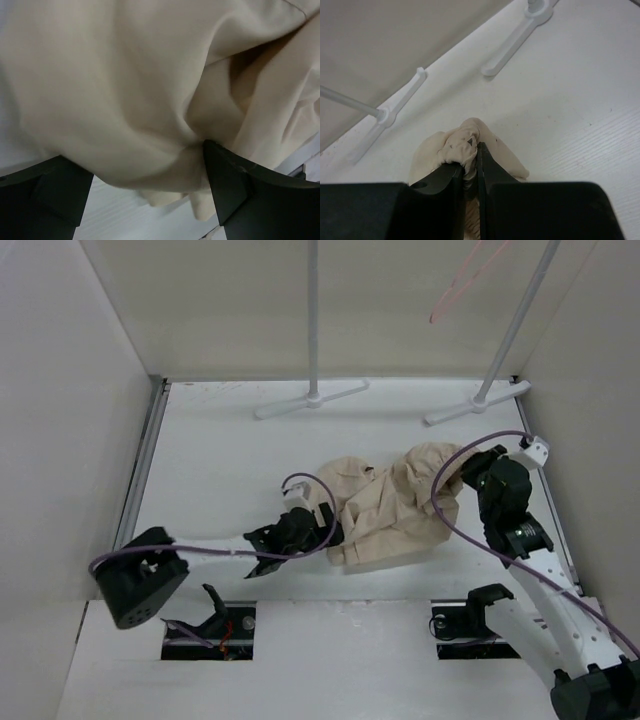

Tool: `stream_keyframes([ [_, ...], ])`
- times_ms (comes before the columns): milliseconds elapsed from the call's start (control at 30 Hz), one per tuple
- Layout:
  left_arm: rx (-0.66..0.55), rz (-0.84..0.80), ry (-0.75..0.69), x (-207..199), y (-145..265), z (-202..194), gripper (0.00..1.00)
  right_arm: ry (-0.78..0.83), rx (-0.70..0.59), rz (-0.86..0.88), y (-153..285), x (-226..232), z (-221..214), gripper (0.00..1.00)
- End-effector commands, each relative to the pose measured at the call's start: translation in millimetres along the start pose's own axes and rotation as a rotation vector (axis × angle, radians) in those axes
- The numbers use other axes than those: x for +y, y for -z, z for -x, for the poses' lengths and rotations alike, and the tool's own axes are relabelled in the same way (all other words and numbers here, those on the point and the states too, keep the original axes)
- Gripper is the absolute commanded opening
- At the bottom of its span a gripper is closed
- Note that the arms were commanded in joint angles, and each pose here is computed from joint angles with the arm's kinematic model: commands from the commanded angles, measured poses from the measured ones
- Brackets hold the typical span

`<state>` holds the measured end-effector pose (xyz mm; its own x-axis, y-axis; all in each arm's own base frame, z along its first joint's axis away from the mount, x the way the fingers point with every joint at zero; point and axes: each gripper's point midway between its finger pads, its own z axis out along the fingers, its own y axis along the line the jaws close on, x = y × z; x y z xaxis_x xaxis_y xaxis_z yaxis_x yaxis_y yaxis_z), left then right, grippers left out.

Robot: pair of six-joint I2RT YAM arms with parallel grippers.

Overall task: Place the trousers on the hanger
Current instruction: Fold the trousers

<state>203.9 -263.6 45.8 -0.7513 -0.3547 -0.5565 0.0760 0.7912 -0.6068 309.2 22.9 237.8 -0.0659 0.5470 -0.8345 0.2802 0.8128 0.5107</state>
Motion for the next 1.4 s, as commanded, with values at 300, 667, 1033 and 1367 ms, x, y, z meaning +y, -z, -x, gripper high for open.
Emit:
stream_keyframes([
  [300, -0.176, -0.258, 0.059, -108, -37, 34, 0.08, -0.104, -0.041, 0.127, 4, 34, 12, 0.08],
  [667, -0.899, 0.128, 0.298, 71, 153, 273, 0.07, 0.011, 0.188, 0.669, 95, 270, -22, 0.07],
  [1033, -0.804, 0.087, 0.28, 53, 161, 319, 0.88, -0.083, 0.155, 0.34, 40, 165, -36, 0.11],
  [1367, -0.643, 0.132, 0.227, 68, 123, 254, 1.0, -0.106, 0.089, -0.004, 6, -4, -45, 0.81],
])
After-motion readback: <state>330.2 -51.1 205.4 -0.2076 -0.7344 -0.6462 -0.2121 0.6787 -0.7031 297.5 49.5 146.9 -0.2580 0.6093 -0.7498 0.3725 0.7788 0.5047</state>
